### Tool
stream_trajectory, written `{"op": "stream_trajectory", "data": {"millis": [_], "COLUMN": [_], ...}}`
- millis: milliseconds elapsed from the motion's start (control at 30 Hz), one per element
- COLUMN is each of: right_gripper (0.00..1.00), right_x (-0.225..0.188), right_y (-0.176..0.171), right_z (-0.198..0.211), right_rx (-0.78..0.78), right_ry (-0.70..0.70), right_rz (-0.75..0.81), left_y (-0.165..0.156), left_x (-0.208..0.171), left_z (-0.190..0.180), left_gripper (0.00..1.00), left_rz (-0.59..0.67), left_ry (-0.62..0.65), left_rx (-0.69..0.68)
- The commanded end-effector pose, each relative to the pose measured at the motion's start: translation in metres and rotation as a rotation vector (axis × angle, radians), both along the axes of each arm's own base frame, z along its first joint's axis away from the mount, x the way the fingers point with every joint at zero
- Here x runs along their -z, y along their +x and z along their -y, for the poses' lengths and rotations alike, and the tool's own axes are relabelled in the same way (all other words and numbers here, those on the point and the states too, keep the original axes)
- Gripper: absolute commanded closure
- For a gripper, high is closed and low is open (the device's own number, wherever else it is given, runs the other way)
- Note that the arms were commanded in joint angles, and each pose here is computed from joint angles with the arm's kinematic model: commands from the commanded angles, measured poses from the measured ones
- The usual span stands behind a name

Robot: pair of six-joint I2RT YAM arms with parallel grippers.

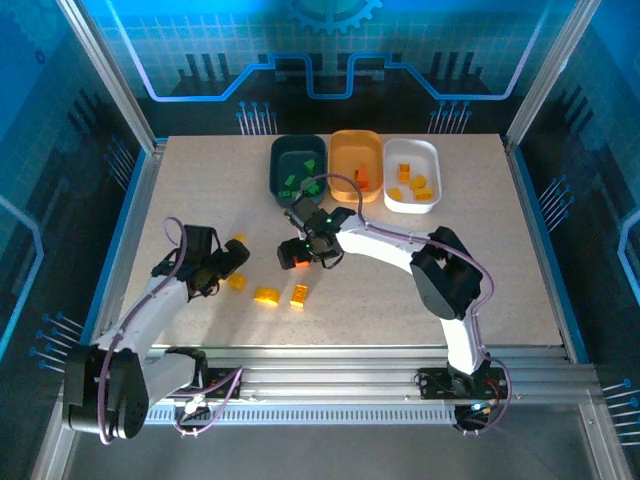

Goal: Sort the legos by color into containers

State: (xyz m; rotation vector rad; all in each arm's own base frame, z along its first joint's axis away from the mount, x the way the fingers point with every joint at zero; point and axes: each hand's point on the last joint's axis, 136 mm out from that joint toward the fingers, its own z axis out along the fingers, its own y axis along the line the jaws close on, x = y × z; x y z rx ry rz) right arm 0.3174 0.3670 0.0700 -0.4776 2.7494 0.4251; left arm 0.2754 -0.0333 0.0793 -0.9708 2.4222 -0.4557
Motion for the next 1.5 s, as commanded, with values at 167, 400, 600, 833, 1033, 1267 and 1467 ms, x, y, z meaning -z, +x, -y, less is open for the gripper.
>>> {"op": "stream_trajectory", "data": {"millis": [167,400,600,833,1033,1267,1467], "right_gripper": [0.1,0.24,0.49,0.51,0.51,0.51,0.5], "right_x": [0.042,0.051,0.038,-0.03,-0.071,-0.054,-0.03], "right_y": [-0.007,0.003,0.008,0.029,0.1,0.189,0.235], "right_z": [-0.013,-0.009,-0.009,-0.001,0.045,0.101,0.124], "right_rx": [0.037,0.081,0.072,0.051,0.143,0.226,0.255], "right_ry": [-0.125,-0.2,-0.191,-0.164,-0.173,-0.18,-0.189], "right_rz": [-0.045,0.023,0.084,0.268,0.382,0.307,0.261], "left_y": [0.0,-0.002,-0.003,-0.001,0.001,0.0,0.006], "left_x": [-0.004,-0.014,-0.021,-0.033,-0.051,-0.034,-0.034], "left_z": [0.006,0.005,0.004,0.003,0.01,0.049,0.071], "left_gripper": [0.01,0.01,0.01,0.01,0.01,0.01,0.01], "left_rz": [0.022,0.041,0.051,0.063,0.12,0.081,0.071], "left_ry": [-0.052,-0.046,-0.033,-0.03,-0.051,-0.11,-0.105], "left_rx": [0.003,0.025,0.037,0.026,0.042,0.153,0.224]}}
